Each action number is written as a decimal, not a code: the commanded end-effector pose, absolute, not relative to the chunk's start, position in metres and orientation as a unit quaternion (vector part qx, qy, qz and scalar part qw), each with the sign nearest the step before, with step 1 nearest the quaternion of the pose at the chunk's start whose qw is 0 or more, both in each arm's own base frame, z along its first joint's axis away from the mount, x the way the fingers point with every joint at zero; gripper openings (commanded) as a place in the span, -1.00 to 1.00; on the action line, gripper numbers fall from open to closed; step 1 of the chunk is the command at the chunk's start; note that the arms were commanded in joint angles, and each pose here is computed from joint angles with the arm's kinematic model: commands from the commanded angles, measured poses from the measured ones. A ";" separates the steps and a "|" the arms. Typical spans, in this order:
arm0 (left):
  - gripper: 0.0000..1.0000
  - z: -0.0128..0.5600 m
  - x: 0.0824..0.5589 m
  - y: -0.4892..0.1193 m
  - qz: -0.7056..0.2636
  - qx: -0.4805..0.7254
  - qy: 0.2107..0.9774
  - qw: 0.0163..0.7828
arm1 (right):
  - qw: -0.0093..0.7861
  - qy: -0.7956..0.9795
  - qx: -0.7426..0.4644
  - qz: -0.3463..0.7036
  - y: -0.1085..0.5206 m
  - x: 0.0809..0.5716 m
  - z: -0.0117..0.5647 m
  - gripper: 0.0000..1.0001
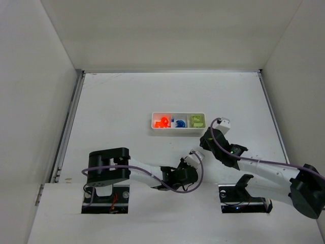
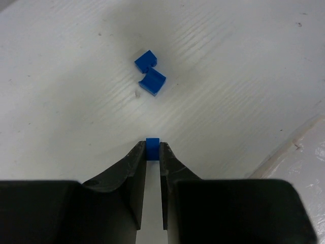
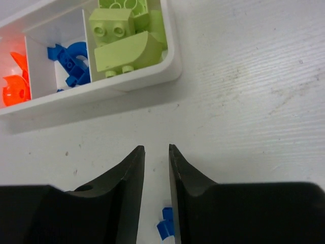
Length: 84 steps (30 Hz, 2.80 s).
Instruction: Sort the legos into containers by color
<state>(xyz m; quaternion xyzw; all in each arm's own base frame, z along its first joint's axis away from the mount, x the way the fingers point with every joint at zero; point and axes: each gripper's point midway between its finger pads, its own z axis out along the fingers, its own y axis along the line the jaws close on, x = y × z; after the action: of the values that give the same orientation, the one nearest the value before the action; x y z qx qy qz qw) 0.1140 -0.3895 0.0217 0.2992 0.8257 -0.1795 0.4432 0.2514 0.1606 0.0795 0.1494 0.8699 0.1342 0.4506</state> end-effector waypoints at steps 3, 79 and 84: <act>-0.81 0.070 0.142 -0.374 -0.198 0.247 0.817 0.482 | 0.421 0.884 0.154 0.134 0.163 0.226 0.072 -0.41; -0.01 0.094 0.144 -0.321 -0.242 0.142 0.822 0.496 | 0.466 0.868 0.028 0.168 0.266 0.345 0.167 -0.53; 0.08 0.085 0.125 -0.343 -0.254 0.171 0.820 0.483 | 0.463 0.871 0.029 0.163 0.285 0.370 0.157 -0.43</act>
<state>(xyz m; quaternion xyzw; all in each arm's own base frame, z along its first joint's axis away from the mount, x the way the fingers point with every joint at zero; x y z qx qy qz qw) 0.1279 -0.3201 0.0639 0.1955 0.8323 -0.2163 0.4715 0.3489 0.2621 0.1268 0.0360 0.8924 0.1286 0.4309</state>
